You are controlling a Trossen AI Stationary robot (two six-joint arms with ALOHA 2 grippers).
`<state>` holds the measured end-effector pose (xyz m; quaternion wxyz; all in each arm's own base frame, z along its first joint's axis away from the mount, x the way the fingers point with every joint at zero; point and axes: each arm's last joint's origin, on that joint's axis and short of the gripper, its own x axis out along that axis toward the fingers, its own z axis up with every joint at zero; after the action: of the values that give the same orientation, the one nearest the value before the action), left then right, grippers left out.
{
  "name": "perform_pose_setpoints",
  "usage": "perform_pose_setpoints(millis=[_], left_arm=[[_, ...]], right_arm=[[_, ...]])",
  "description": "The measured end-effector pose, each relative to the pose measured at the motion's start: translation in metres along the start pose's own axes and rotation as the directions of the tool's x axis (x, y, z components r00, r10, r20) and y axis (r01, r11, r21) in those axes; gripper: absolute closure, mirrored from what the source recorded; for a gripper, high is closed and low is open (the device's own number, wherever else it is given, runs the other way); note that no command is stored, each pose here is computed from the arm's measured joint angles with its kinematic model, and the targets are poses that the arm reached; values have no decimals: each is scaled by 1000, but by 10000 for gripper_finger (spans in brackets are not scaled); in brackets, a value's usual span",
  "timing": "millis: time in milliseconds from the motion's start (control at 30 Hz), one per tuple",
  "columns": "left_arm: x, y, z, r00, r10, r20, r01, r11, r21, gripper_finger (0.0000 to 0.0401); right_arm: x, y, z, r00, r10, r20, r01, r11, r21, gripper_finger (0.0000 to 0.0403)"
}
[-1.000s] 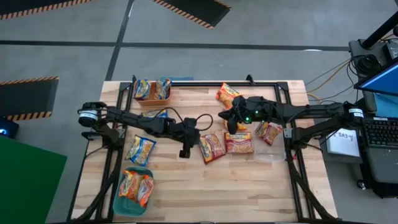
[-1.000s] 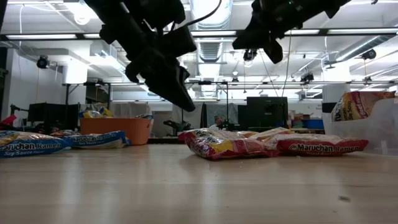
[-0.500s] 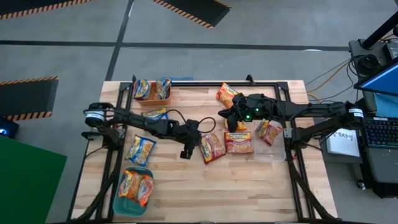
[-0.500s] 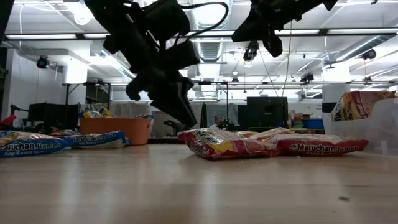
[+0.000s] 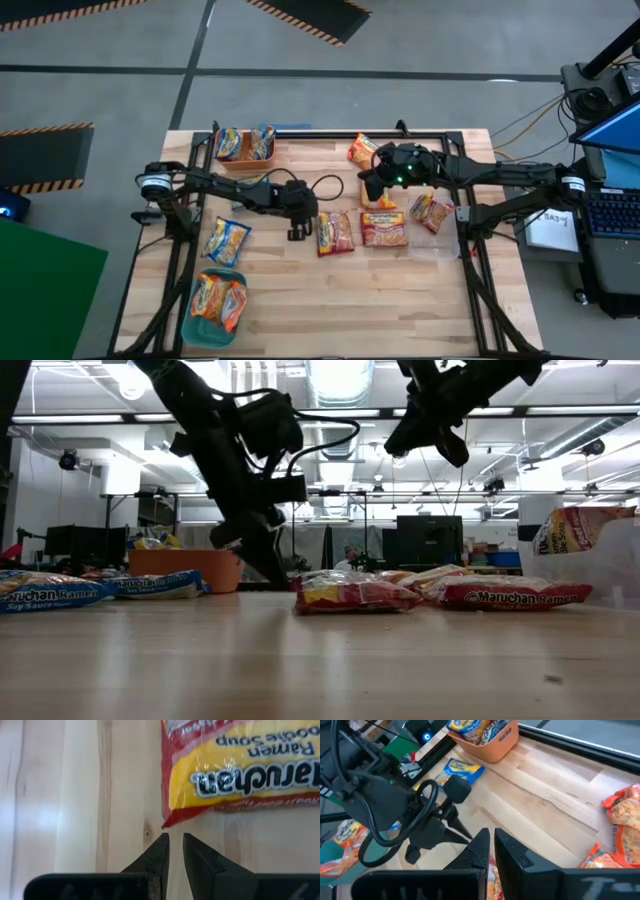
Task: Sort Maruchan noodles
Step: Put the red noodle pack into the transparent bin
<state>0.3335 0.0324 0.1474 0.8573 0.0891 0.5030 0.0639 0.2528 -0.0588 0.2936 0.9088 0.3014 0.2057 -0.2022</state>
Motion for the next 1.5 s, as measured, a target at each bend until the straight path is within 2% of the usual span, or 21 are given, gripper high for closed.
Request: perform_pose_setpoints(millis=[167, 400, 567, 733, 867, 967, 1100, 1333, 1500], left_arm=[[0, -1, -5, 999, -24, -31, 24, 1000, 0, 363], [-11, -1, -1, 998, -60, 7, 60, 998, 2, 363], [-12, -4, 6, 976, -183, 115, 178, 983, 55, 363], [-13, -6, 13, 940, -259, 224, 239, 965, 111, 363], [-12, -6, 13, 930, -266, 255, 242, 963, 122, 363], [-8, -8, 15, 901, -288, 323, 254, 956, 145, 363], [6, -11, 8, 910, -306, 280, 272, 950, 156, 363], [28, -5, 2, 926, -299, 231, 275, 952, 131, 363], [31, 2, -3, 935, -289, 203, 279, 957, 80, 363]], right_arm=[[8, -1, -3, 1000, -12, -25, 12, 1000, -4, 378], [43, -3, -11, 991, -43, -130, 40, 999, -25, 337], [67, -1, -13, 971, -40, -234, 33, 999, -35, 299], [84, 0, -21, 915, -11, -404, 16, 1000, 10, 269], [91, -2, -33, 840, -44, -541, 78, 996, 40, 253], [92, -2, -42, 792, -83, -605, 120, 992, 22, 244], [95, 2, -54, 776, -91, -624, 114, 994, -3, 232], [105, 6, -70, 800, -50, -598, 65, 998, 3, 200], [113, 4, -77, 805, -99, -585, 102, 994, -28, 178]])
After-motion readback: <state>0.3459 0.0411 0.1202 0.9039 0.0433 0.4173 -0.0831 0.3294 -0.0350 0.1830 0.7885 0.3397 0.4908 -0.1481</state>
